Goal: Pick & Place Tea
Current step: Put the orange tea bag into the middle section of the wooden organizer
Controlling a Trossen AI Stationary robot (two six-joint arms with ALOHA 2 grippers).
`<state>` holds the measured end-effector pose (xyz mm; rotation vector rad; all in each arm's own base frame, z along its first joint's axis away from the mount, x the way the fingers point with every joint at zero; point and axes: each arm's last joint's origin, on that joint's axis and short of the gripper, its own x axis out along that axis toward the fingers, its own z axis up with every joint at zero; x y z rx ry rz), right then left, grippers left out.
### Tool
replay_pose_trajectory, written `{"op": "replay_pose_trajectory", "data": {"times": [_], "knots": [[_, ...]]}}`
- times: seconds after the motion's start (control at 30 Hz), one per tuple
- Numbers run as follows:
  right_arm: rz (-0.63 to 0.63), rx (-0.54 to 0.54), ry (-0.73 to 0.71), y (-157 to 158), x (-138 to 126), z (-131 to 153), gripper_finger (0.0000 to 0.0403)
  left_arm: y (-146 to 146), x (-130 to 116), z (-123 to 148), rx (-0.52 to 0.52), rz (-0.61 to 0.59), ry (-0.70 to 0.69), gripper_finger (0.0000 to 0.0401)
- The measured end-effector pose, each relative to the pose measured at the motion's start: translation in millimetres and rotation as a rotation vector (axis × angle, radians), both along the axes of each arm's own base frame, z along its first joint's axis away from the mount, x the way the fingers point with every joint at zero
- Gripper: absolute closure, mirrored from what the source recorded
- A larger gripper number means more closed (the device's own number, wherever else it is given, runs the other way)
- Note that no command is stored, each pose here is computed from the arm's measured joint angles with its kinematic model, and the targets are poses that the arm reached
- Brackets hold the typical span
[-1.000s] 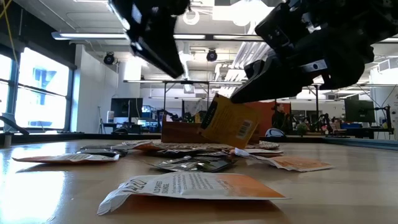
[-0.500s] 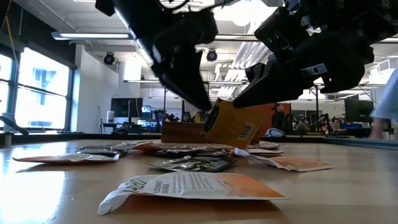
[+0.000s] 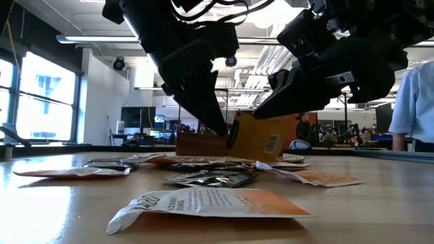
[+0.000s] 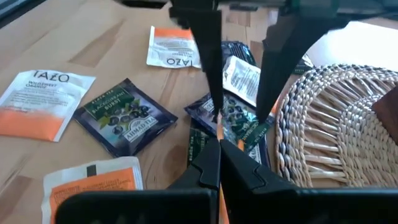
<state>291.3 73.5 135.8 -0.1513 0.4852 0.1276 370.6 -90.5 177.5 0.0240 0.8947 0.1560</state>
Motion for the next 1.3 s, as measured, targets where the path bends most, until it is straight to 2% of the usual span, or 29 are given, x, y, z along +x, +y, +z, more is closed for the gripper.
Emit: {"op": "replay_pose_trajectory", "data": {"times": [0.27,0.43,0.6,0.73,0.87,0.97,1.1,1.3], "knots": [[-0.005,-0.003,-0.002,0,0,0,0.0403,0,1,8,-0.02,-0.002,-0.045,0.0261],[-0.005,-0.002,-0.003,0,0,0,0.0403,-3,7,-3,-0.028,-0.035,-0.046,0.0261],[-0.005,0.002,-0.02,0,1,2,0.0403,-4,10,-2,-0.024,-0.053,-0.084,0.0264],[-0.006,0.008,-0.042,0,2,4,0.0403,-2,11,-1,-0.01,-0.056,-0.086,0.03],[-0.022,-0.001,-0.043,0,2,4,0.0403,2,11,-2,-0.004,-0.061,-0.075,0.0379],[-0.039,-0.009,-0.045,-1,2,4,0.0399,3,11,-2,0.008,-0.054,-0.074,0.0388],[-0.035,-0.007,-0.045,0,2,4,0.0375,3,11,-2,0.047,-0.068,-0.068,0.0388],[-0.023,0.044,-0.049,1,2,5,0.031,3,11,-2,0.126,-0.122,-0.053,0.0398]]}}
